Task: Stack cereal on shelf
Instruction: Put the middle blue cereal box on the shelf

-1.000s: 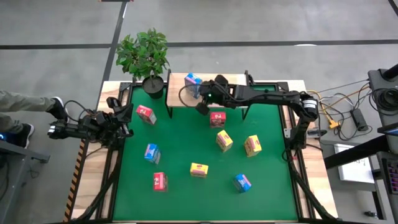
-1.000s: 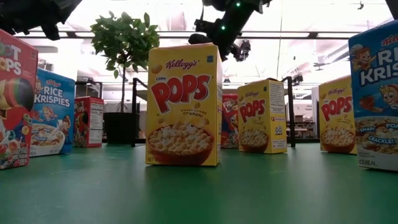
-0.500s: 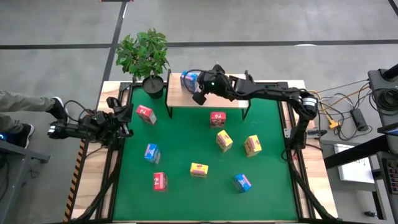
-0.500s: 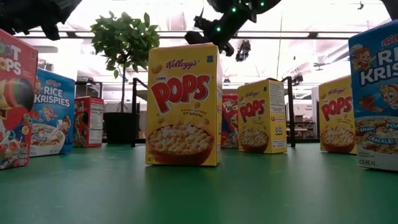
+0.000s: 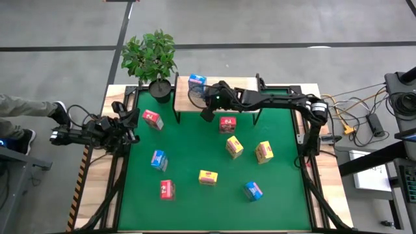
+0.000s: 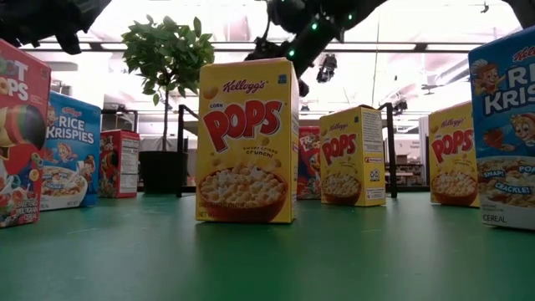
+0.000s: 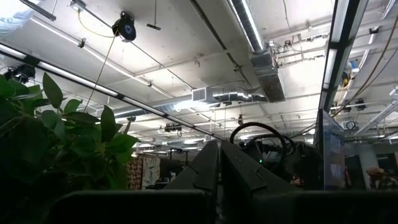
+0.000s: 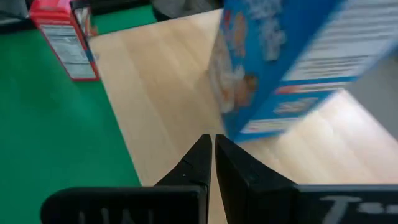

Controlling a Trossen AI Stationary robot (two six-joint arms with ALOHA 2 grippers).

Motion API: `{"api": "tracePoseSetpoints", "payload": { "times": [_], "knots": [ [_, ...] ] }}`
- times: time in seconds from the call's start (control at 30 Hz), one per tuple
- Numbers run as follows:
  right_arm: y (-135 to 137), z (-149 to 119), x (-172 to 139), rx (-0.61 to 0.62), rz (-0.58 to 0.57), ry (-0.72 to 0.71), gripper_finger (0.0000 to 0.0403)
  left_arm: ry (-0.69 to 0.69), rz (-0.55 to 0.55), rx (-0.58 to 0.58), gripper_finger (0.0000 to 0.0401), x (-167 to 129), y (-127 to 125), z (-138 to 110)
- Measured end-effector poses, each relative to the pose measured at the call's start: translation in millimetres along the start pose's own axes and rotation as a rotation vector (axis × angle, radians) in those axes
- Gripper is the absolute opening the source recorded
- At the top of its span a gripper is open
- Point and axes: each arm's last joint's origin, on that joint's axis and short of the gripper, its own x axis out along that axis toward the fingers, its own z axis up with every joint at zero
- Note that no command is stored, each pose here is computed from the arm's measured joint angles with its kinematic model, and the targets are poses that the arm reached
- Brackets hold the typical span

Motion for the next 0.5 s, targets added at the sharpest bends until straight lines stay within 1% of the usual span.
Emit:
{"api": "tracePoseSetpoints", "payload": {
  "times": [0.17,0.3,0.5],
  "knots": [
    [0.5,-2.8,15.8,-0.009,-0.016,-0.096,0.0012,0.001,0.000,0.000,0.0000,0.0,0.0,-0.1],
    [1.0,-2.1,23.3,-0.028,-0.022,-0.127,0.0012,0.001,0.000,0.000,0.0000,0.0,0.0,-0.1],
    [-5.5,1.2,29.0,-0.046,-0.074,-0.180,0.0012,0.001,0.000,0.000,0.0000,0.0,0.0,-0.1]
  ]
}}
